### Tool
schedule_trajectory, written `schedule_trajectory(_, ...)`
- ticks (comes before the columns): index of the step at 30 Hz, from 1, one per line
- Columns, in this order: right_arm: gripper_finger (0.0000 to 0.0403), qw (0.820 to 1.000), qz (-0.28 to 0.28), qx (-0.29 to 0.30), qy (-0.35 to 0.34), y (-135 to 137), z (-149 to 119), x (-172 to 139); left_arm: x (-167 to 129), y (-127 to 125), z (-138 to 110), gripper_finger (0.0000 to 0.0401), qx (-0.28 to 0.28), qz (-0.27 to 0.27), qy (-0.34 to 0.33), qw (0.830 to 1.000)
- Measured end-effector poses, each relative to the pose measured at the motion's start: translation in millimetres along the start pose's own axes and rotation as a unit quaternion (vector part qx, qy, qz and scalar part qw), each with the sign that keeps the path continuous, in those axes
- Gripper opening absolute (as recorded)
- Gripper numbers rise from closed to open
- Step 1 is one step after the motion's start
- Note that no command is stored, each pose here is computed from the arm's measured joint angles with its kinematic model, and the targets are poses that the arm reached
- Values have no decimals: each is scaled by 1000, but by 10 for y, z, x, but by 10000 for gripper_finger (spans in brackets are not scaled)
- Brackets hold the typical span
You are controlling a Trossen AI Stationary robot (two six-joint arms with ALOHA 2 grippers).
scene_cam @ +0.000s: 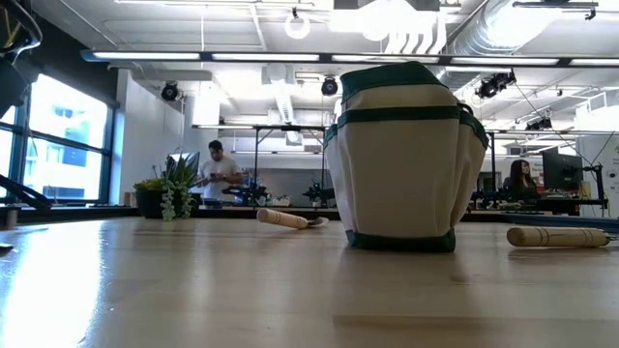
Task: Pick & Place Garden tools in Gardening bag
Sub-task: Put the red glove into the light brown gardening bag
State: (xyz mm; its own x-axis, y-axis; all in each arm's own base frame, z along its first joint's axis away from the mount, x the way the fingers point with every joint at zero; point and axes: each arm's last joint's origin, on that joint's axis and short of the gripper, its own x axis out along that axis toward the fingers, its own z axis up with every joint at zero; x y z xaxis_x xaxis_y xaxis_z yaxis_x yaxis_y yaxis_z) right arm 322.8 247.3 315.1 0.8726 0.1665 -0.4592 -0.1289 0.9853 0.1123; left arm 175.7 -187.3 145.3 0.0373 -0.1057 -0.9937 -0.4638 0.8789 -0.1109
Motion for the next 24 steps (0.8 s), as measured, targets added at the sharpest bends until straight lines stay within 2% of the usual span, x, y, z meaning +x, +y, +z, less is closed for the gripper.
schedule_trajectory(3,172,1000,2,-6,-5,4,10,0,4,1,0,190,0,1,-1,1000)
schedule_trajectory(6,172,1000,5,-11,-16,8,33,3,7,4,0,166,0,3,-3,1000)
schedule_trajectory(16,172,999,16,12,-49,18,109,6,10,9,8,16,4,8,-16,1000)
schedule_trajectory(21,172,999,14,8,-52,6,118,11,11,4,26,16,7,13,-50,999)
schedule_trajectory(24,172,998,9,2,-56,-10,130,19,-5,3,25,10,9,20,-44,999)
